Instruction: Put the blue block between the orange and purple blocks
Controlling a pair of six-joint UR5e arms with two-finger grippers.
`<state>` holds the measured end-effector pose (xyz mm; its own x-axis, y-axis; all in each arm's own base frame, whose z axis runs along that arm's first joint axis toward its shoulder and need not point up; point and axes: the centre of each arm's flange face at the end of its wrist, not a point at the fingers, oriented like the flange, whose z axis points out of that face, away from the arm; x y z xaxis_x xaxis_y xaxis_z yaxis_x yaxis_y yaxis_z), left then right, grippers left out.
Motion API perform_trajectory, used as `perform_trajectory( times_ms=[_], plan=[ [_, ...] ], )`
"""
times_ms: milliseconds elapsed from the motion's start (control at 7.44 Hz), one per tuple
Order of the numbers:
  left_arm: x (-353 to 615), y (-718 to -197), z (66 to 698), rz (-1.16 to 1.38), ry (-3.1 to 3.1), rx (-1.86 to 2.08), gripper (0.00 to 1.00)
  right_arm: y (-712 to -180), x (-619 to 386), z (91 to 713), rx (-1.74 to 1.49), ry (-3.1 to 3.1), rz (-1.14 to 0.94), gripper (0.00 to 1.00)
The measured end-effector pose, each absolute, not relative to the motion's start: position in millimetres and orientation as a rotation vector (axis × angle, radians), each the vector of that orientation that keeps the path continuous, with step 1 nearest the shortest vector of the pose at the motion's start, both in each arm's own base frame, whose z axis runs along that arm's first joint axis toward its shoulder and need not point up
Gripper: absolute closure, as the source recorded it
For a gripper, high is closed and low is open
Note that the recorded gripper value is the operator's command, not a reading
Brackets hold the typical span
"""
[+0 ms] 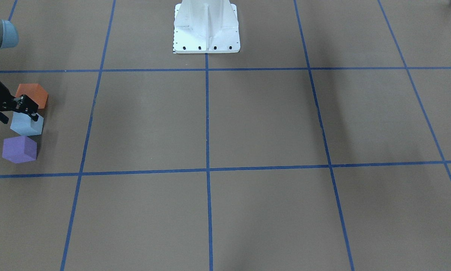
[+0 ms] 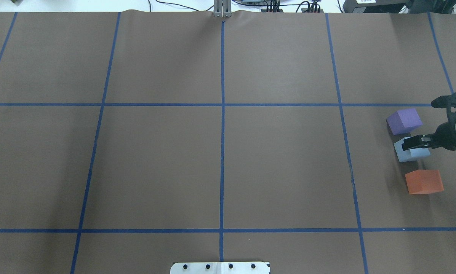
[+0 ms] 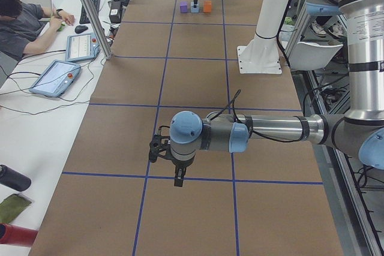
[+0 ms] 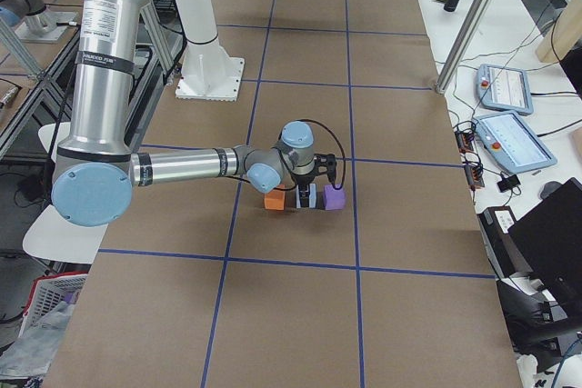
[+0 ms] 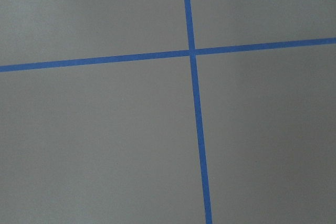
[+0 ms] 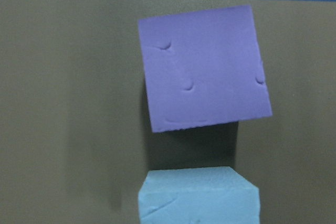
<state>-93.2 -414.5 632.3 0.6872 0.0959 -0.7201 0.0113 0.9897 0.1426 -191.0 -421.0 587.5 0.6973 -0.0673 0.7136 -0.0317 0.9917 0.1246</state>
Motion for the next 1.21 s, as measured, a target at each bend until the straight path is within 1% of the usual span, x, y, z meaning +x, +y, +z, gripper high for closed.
perform_trajectory(
  times_ms=[403, 537, 806, 1209],
  plan=[
    [-93, -411, 628, 0.05, 0.812, 0.145, 0.0, -442, -85, 551, 0.133, -0.749, -0.118, 0.0],
    [-93, -411, 627, 0.05, 0.812, 0.147, 0.0, -441, -43, 552, 0.127, -0.717, -0.177, 0.0],
    [-93, -411, 627, 0.051, 0.812, 0.147, 0.0, -417, 24, 587, 0.101, -0.739, -0.21, 0.0],
    [-92, -411, 628, 0.053, 0.812, 0.144, 0.0, -404, 45, 601, 0.092, -0.771, -0.18, 0.0]
  ],
)
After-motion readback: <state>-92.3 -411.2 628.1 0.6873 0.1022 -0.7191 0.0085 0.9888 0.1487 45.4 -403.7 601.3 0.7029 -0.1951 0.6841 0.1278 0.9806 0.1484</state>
